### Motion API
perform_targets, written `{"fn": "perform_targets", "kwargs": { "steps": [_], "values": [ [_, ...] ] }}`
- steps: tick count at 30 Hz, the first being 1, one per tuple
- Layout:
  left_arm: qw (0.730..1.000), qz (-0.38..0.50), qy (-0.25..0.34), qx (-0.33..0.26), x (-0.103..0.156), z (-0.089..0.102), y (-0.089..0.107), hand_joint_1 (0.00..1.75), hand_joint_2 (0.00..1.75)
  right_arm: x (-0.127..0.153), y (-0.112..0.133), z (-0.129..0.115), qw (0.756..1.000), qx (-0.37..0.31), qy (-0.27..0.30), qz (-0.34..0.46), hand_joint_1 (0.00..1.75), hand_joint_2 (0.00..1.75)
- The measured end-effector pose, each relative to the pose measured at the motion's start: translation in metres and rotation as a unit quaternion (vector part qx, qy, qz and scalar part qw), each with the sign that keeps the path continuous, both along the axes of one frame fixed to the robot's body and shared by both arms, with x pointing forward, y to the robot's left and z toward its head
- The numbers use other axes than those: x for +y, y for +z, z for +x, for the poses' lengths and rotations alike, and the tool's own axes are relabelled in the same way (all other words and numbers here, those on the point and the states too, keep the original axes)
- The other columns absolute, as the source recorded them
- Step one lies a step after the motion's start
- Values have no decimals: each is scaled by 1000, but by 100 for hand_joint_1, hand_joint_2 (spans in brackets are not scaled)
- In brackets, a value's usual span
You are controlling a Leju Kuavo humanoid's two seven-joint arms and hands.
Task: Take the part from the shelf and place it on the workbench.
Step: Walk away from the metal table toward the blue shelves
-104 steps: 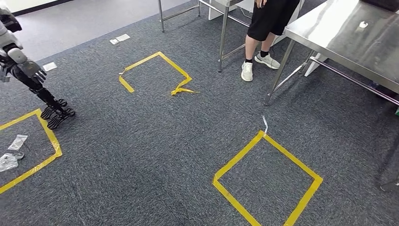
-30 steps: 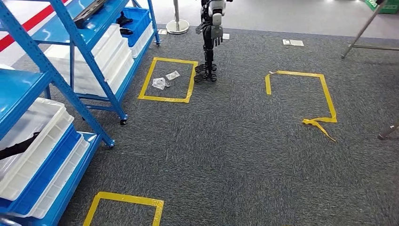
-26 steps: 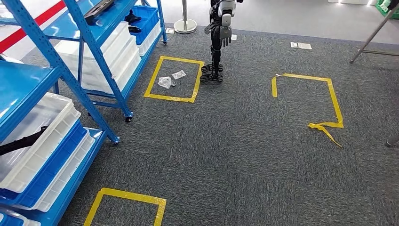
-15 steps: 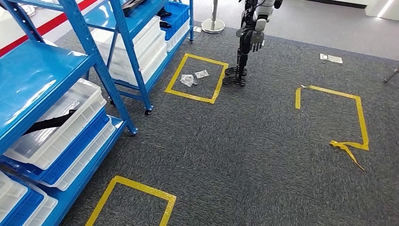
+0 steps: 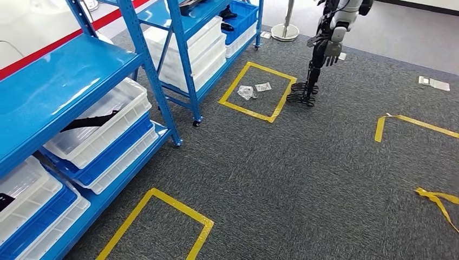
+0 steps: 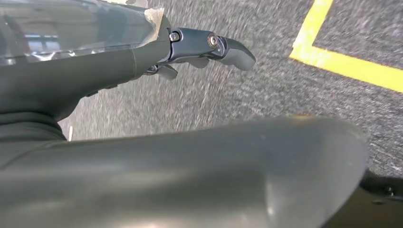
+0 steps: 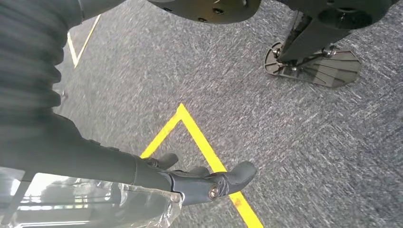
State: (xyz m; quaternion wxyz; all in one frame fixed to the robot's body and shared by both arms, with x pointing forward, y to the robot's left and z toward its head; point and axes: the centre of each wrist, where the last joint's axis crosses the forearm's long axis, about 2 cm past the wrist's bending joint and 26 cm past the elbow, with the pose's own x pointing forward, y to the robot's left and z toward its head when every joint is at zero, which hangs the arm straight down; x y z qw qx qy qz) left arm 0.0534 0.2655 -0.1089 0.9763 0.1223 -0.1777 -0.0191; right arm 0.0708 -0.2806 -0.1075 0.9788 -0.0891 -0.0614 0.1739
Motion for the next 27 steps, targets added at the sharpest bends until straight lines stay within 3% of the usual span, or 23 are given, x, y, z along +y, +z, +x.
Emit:
{"fn": "perform_targets", "kwargs": {
  "steps": [17, 21, 27],
  "values": [
    [1000, -8, -12, -10, -5, 2, 1, 0, 0, -5, -1, -4, 1000, -9, -8, -12, 0, 175],
    [1000, -8, -17, -11, -4, 2, 0, 0, 0, -5, -1, -4, 1000, -13, -9, -9, 0, 0],
    [1000, -6, -24, -12, -4, 1, 0, 0, 0, -5, -1, -5, 1000, -20, -15, -5, 0, 0]
  ]
}}
